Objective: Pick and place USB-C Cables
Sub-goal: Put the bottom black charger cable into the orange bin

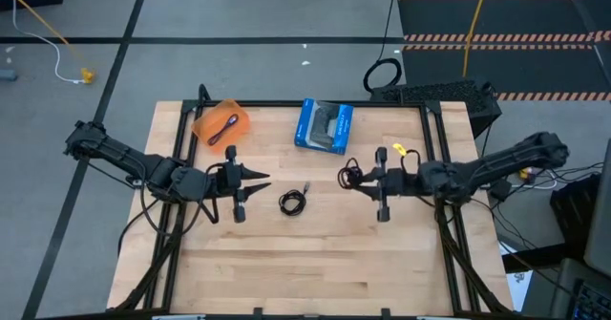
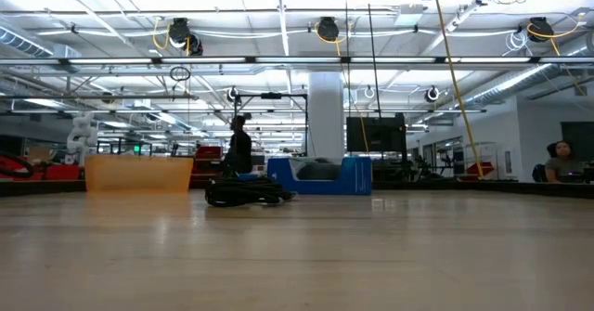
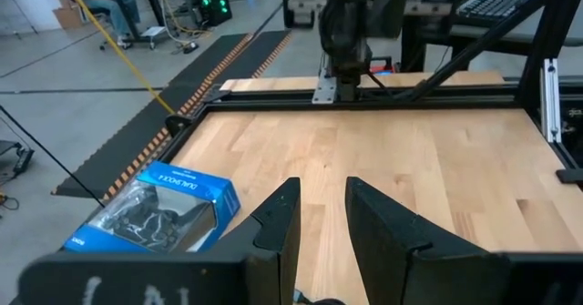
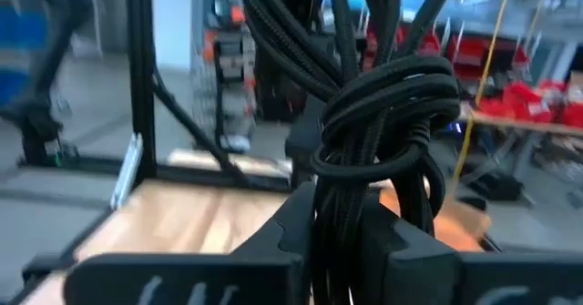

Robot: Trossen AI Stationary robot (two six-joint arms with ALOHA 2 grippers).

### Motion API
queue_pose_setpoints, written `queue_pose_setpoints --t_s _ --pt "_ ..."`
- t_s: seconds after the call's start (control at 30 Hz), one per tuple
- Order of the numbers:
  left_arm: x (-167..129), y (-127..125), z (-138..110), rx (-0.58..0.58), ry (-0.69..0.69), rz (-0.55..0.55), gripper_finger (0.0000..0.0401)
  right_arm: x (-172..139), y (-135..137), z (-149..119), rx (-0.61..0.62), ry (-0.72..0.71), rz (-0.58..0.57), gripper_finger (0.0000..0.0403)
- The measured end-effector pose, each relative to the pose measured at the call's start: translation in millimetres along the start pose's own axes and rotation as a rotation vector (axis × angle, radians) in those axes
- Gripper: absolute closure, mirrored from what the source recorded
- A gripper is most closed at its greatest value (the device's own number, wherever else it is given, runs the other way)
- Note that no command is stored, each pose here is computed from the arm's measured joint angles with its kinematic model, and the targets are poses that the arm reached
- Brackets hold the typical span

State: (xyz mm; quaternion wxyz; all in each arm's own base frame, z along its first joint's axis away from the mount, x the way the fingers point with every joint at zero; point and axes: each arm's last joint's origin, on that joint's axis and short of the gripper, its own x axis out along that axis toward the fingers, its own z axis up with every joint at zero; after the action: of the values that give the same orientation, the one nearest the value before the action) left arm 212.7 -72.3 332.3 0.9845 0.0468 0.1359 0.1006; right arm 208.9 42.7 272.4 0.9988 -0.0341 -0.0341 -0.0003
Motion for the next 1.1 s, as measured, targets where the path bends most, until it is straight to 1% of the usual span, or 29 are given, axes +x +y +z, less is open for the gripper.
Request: queue_pose_setpoints --t_s 0.1,0.2,0.37,0.57,0.7,0.9,1.1 --pt "1 2 2 -0.011 -0.013 0.008 0.0309 -1 -5 -16 0.026 -0.055 -0.01 0.0374" --pt "3 2 2 -0.015 -0.016 0.015 0.0309 2 -9 -24 0.045 -0.057 -0.035 0.0376" --pt "13 0 1 0.003 -0.016 0.024 0.0309 15 -11 -36 0.054 -0.057 0.003 0.0377" --pt "31 -8 3 0.035 -0.073 -0.011 0.0308 24 -10 -42 0.059 -0.121 0.004 0.0377" --pt "42 -15 4 0.069 -0.117 -0.057 0.0308 28 -9 -42 0.064 -0.163 -0.001 0.0377" --pt "55 -23 8 0.096 -0.209 -0.099 0.0308 35 -8 -45 0.059 -0.15 -0.005 0.0375" --pt "68 -25 9 0.071 -0.281 -0.128 0.0308 37 -10 -43 0.059 -0.154 -0.014 0.0375"
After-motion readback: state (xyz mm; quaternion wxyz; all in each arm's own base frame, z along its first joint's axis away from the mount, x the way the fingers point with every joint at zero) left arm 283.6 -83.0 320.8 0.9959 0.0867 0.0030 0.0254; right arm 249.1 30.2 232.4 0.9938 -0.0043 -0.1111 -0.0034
